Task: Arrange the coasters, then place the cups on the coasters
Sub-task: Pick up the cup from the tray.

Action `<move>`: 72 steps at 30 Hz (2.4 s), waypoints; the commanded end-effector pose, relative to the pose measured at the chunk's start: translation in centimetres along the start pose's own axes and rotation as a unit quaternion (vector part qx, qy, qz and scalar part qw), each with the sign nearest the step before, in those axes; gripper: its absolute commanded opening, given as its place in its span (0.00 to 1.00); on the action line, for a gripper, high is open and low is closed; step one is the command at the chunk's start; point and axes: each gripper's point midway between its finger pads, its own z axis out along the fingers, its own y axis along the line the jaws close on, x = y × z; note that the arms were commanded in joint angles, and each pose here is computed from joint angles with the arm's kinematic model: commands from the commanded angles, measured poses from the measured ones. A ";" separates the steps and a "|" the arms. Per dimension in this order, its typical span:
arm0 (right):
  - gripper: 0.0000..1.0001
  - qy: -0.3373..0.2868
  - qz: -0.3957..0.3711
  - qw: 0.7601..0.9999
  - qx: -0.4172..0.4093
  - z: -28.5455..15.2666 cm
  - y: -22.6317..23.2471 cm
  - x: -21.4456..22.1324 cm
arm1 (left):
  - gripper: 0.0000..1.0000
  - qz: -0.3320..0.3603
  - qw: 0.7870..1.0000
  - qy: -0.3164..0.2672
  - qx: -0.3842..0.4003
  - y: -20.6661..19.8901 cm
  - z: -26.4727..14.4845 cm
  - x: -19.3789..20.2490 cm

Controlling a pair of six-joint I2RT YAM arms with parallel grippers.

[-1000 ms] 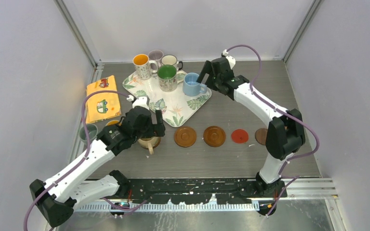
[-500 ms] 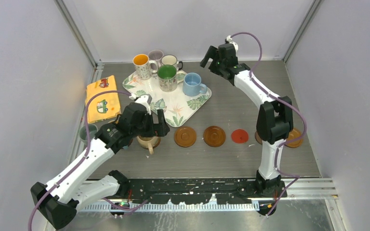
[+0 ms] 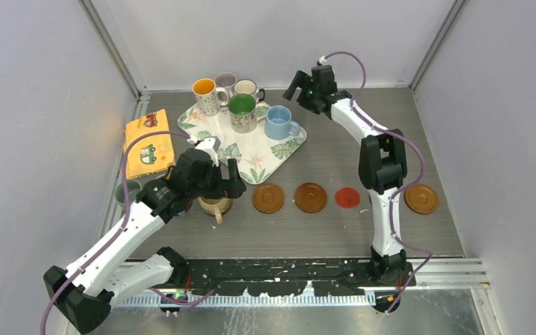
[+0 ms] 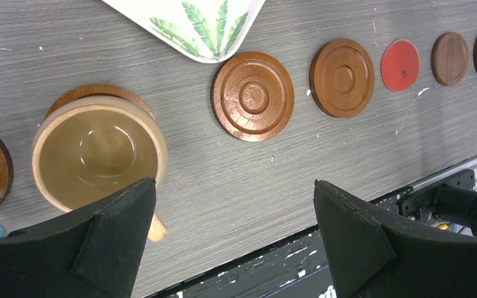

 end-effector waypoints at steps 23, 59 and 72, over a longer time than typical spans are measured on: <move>1.00 0.068 -0.039 0.996 -0.039 -5.1 7.7 11.3 | 1.00 -0.003 1.000 -0.019 0.014 -0.4 0.4 -0.9; 0.49 0.061 -0.211 0.964 0.147 -2.3 2.4 15.4 | 1.00 -0.008 1.000 -0.020 -0.015 0.7 0.3 -0.9; 0.11 0.055 -0.220 0.963 0.148 -2.5 2.6 15.3 | 1.00 -0.009 0.999 -0.022 -0.027 1.1 0.1 -1.2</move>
